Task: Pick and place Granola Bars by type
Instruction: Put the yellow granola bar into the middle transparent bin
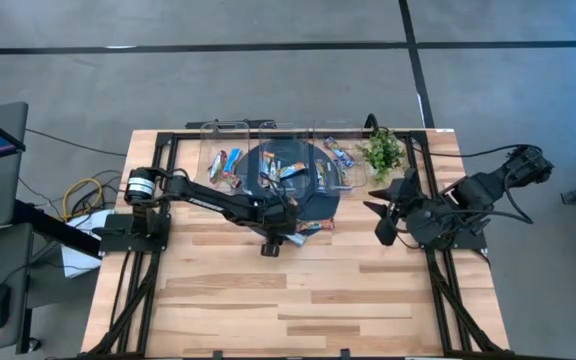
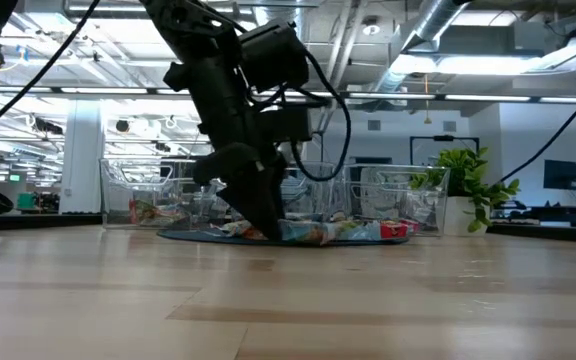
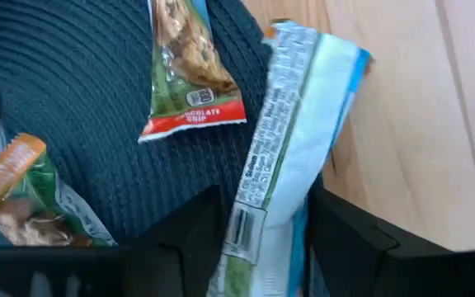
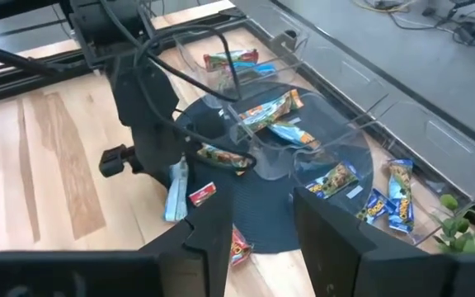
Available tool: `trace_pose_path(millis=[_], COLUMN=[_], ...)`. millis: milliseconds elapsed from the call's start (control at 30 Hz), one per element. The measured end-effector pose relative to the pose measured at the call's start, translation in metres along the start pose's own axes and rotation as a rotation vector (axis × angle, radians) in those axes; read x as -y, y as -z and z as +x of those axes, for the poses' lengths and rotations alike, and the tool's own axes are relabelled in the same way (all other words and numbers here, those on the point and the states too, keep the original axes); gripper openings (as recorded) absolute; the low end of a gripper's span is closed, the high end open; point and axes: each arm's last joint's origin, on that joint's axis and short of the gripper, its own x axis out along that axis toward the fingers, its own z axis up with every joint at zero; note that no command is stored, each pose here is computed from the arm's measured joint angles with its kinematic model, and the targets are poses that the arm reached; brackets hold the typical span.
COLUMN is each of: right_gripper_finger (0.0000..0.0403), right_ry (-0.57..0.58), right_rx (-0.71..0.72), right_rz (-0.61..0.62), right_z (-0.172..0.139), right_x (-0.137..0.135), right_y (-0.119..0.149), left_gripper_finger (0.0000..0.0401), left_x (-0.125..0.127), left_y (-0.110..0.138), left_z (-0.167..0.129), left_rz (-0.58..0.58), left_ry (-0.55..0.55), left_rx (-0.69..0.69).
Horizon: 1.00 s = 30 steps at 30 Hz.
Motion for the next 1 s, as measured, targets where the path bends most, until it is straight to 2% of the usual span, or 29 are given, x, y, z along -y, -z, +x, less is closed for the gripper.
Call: trace_pose_path(millis=[433,567,700,767,833,933,1000], right_gripper_finger=[0.0121,0.0120,0.0120,0.0120,0.0120,0.0120,0.0120], right_ry=[0.018,0.018,0.018,0.018,0.018,0.018,0.020], right_rx=[0.012,0.012,0.011,0.011,0.011,0.011,0.009], right_rz=[-0.001,0.000,0.000,0.000,0.000,0.000,-0.002], right_z=[0.000,0.000,0.000,0.000,0.000,0.000,0.002], right_x=[0.001,0.001,0.001,0.001,0.001,0.001,-0.001], right_y=[0.000,0.000,0.000,0.000,0.000,0.000,0.000], left_gripper_finger=[0.0058,0.0056,0.0062,0.0061,0.0058,0.0056,0.0059], left_x=[0.003,0.001,-0.006,-0.010,-0.017,-0.033,-0.047], left_y=[-0.003,-0.016,-0.041,-0.053,-0.065,-0.074,-0.071], left_z=[-0.004,-0.016,-0.043,-0.061,-0.079,-0.104,-0.110], left_rz=[-0.068,-0.072,-0.070,-0.057,-0.043,-0.038,-0.051], left_ry=[0.146,0.154,0.136,0.091,-0.015,-0.246,-0.419], left_rx=[-0.013,0.018,0.106,0.160,0.214,0.245,0.209])
